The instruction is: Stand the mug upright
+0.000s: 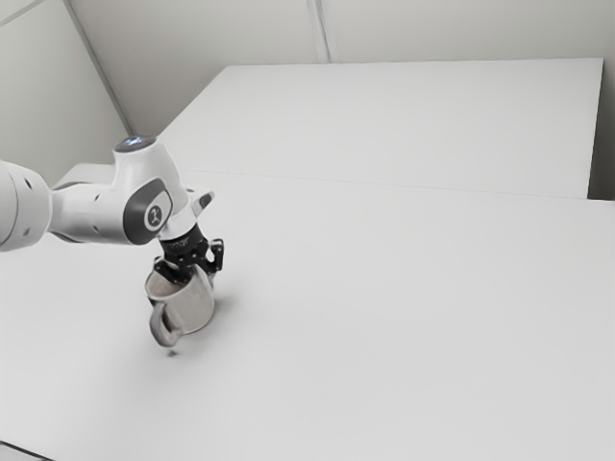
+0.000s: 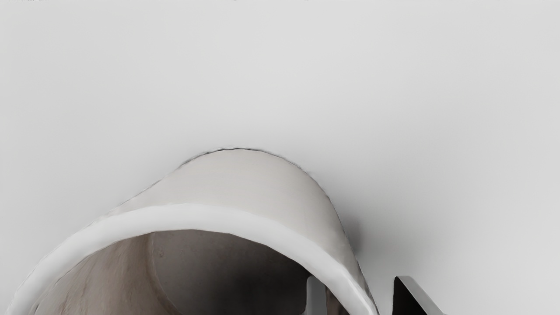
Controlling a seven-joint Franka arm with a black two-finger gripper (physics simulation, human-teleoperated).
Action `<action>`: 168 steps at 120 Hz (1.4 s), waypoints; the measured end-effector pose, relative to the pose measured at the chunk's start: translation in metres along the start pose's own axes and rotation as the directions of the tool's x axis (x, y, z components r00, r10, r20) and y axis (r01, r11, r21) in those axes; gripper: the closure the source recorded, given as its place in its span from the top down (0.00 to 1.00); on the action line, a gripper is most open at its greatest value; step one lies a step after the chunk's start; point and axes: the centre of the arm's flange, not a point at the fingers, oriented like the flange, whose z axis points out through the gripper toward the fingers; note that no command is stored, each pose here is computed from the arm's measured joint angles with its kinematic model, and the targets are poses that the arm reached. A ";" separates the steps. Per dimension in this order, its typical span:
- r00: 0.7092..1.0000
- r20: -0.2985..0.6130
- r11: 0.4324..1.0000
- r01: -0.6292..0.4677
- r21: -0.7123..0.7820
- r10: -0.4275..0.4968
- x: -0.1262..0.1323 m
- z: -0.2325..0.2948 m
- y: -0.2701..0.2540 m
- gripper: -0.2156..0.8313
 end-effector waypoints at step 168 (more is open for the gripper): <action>0.949 -0.102 0.955 -0.297 0.017 0.297 0.066 -0.265 -0.031 0.79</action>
